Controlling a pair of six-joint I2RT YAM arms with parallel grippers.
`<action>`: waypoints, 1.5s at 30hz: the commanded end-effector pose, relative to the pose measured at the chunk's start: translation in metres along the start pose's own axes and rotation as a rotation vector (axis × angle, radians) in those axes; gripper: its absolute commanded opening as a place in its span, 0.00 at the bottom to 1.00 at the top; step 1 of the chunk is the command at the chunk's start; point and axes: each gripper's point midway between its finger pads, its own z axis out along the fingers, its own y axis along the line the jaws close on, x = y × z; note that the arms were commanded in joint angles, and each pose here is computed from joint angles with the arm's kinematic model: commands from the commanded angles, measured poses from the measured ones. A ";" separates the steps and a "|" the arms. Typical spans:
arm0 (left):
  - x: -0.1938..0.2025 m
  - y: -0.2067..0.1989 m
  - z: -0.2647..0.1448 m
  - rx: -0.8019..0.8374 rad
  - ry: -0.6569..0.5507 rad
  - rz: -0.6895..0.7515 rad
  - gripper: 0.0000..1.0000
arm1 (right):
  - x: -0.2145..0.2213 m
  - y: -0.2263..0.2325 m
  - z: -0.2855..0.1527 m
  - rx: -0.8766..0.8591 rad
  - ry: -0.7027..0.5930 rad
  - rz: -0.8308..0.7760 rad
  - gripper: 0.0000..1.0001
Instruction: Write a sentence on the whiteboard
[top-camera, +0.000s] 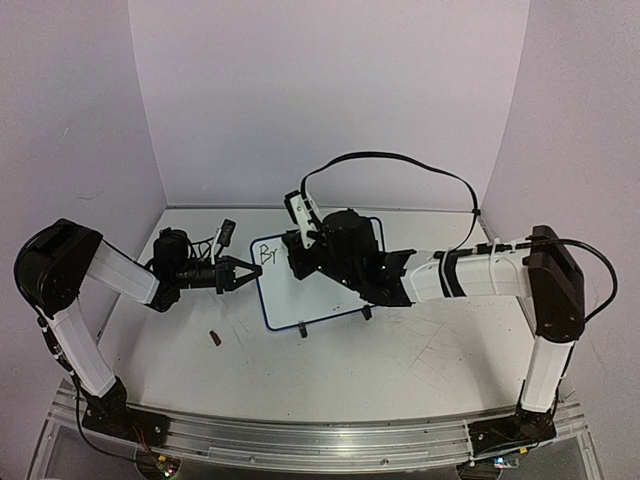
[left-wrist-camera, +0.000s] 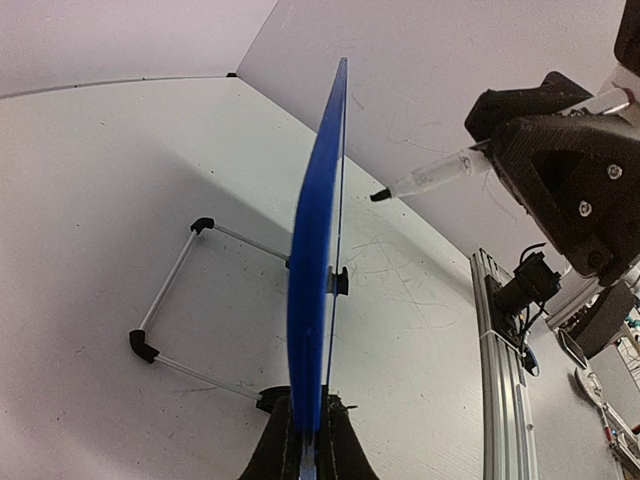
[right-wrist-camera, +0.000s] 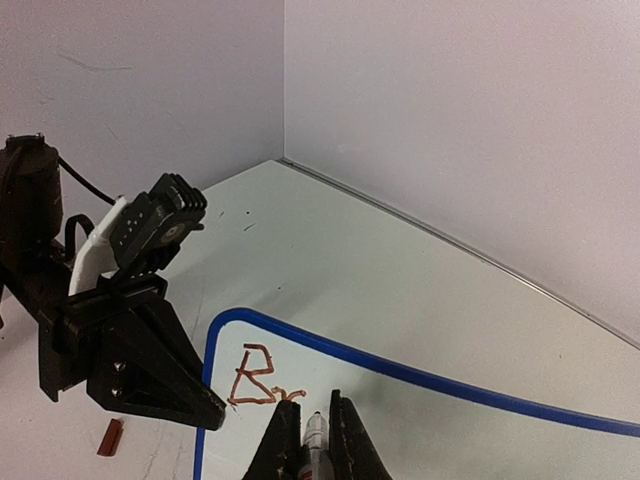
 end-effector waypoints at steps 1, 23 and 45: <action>-0.012 -0.010 -0.003 0.010 -0.024 0.076 0.00 | -0.030 0.000 0.007 0.000 -0.072 0.030 0.00; -0.012 -0.008 -0.002 0.009 -0.021 0.076 0.00 | -0.014 -0.004 0.020 0.037 -0.019 0.016 0.00; -0.011 -0.008 -0.002 0.008 -0.019 0.076 0.00 | -0.023 0.002 -0.003 -0.031 -0.064 0.078 0.00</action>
